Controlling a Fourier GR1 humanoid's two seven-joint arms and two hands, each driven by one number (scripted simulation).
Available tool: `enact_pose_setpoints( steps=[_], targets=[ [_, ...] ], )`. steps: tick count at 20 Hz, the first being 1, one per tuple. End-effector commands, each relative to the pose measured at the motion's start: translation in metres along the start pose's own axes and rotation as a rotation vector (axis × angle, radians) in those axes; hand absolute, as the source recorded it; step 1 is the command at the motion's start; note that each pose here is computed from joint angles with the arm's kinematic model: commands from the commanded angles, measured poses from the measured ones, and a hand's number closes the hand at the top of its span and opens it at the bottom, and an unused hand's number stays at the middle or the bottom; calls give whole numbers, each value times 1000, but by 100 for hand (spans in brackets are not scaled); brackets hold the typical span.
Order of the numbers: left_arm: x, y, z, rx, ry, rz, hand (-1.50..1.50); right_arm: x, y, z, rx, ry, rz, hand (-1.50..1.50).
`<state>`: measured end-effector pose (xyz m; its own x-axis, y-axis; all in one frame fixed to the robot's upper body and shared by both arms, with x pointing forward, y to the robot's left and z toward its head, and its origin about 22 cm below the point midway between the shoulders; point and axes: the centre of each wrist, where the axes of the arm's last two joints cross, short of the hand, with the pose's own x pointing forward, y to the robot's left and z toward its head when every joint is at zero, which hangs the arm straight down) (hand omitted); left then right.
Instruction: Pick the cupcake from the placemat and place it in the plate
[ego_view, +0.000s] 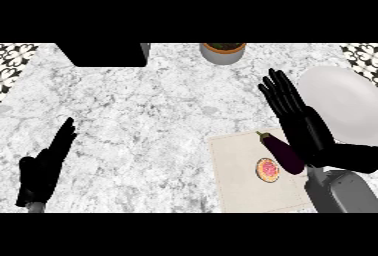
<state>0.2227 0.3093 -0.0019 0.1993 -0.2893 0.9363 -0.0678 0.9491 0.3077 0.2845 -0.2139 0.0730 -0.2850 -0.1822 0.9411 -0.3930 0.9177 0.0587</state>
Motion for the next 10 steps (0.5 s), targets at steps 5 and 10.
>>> enact_pose_setpoints(
  steps=[5, 10],
  targets=[
    [-7, -45, 2, -81, 170, 173, 0, 71, -90, -50, 161, -81, 135, 150],
    [-6, -79, 3, -158, 178, 280, 0, 38, -136, -17, -146, 0, 523, -150]
  ],
)
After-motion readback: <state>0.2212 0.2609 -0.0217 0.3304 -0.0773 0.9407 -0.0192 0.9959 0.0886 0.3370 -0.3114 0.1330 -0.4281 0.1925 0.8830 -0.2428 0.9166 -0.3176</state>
